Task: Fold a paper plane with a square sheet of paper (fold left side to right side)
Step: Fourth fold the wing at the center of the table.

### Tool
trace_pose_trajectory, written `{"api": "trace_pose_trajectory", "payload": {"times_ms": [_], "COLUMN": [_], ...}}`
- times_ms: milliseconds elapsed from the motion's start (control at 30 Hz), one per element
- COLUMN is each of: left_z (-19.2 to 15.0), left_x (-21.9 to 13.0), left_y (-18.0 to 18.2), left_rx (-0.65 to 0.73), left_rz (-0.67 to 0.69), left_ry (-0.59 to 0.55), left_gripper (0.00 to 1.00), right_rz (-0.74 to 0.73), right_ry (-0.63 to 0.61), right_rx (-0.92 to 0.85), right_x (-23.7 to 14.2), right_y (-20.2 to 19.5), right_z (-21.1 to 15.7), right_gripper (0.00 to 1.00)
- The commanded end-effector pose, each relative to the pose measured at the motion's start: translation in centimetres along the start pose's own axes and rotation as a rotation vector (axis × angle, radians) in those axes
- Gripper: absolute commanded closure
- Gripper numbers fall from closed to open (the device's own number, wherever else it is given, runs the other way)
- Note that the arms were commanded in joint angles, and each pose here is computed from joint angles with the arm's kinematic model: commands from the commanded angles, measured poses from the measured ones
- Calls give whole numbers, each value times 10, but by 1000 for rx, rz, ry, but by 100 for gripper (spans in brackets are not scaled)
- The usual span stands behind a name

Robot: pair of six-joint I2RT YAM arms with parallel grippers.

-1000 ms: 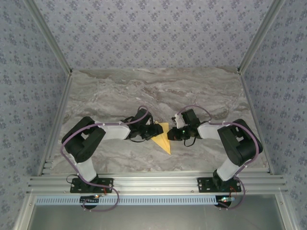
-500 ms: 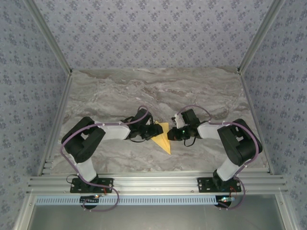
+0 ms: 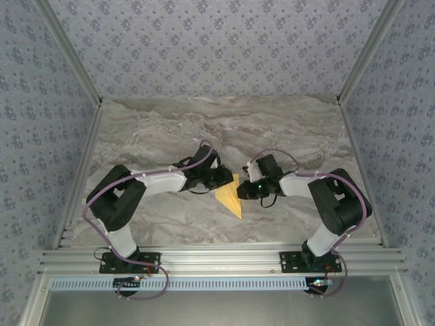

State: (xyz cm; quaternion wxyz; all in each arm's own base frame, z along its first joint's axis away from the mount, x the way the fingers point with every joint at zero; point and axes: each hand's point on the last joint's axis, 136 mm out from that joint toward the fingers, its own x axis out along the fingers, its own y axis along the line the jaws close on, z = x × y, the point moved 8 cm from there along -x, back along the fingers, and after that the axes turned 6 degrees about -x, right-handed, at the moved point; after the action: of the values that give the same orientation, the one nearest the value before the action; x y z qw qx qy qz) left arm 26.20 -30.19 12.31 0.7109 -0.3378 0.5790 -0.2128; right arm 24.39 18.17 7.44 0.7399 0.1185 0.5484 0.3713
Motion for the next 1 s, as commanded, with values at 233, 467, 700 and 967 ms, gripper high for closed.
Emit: {"api": "trace_pose_trajectory", "payload": {"times_ms": [233,467,700,967], "left_z": [0,-8,-18,-24], "left_x": [29,34,35,36], "left_y": [13,41,67,82], "left_rx": [6,-31,-61,-81], "left_rz": [53,154,222,255], "left_ry": [58,66,76,81], "left_gripper": [86,87,88,89], "right_rz": [-121,-133,-107,-79], "right_ry": [104,109,90,1], "right_rx": [28,16,14,-20], "right_x": [4,3,2,-24], "right_y": [-13,-13,-8,12], "right_z": [-21,-20,-15,15], "right_gripper": [88,88,85,73]}}
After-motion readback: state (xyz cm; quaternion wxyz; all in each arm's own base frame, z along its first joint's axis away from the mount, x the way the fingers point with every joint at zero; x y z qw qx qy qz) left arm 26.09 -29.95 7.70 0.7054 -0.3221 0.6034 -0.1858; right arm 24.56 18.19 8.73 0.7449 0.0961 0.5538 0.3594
